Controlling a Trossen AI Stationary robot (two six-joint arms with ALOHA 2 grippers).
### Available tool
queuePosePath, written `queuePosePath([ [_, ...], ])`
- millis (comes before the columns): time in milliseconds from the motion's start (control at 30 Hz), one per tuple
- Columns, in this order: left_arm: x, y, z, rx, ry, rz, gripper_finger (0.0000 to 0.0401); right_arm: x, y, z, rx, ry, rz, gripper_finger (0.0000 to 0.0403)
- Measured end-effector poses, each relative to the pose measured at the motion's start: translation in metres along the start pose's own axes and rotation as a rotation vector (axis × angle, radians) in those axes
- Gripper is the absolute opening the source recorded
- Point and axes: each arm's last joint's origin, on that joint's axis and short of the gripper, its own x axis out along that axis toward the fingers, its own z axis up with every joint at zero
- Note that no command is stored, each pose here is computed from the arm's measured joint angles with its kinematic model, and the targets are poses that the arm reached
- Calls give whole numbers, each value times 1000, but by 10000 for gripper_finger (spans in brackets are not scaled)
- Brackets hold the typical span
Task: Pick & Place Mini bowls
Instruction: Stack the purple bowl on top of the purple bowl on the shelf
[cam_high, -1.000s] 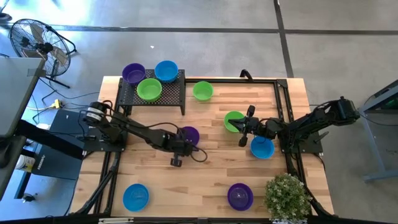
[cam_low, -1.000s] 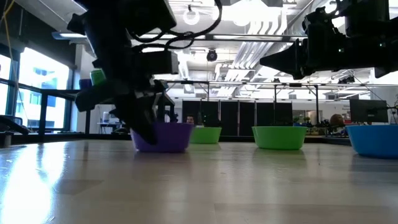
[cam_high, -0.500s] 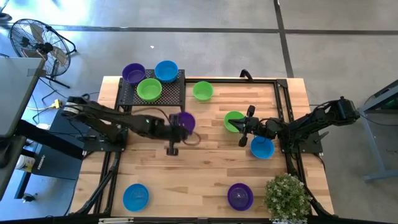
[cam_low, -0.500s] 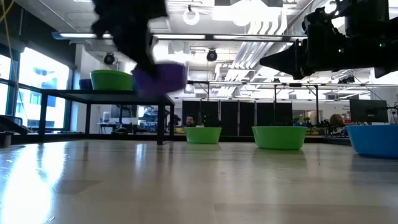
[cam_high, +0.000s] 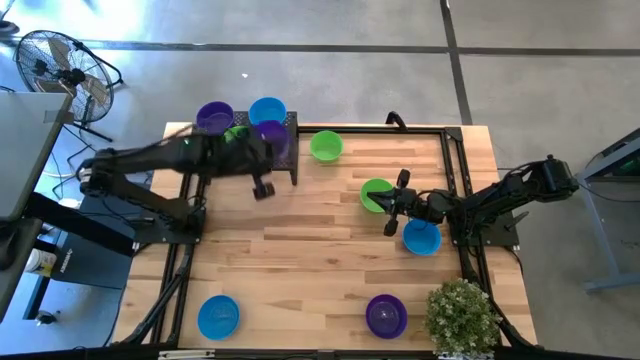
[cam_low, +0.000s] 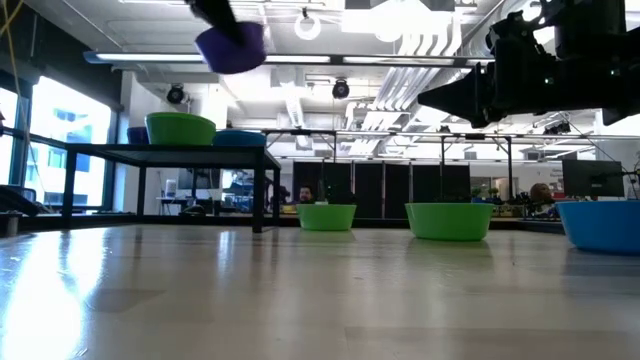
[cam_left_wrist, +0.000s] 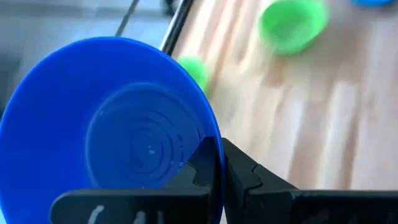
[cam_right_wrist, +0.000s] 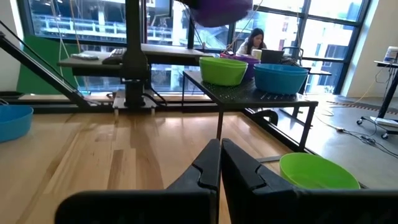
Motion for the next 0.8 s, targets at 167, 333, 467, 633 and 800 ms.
queuePosePath([
  [167, -11, 44, 2, -114, 61, 106, 2, 0, 0, 0, -1, 1, 1, 1],
  [333, -9, 81, -8, -222, 147, 214, 1, 0, 0, 0, -1, 2, 1, 2],
  [467, -6, 110, -23, -286, 235, 276, 1, 0, 0, 0, 0, 1, 1, 1],
  [633, 5, 142, -36, -366, 298, 298, 1, 0, 0, 0, 0, 2, 1, 2],
  [800, 15, 173, -54, -472, 370, 325, 1, 0, 0, 0, 0, 2, 2, 2],
])
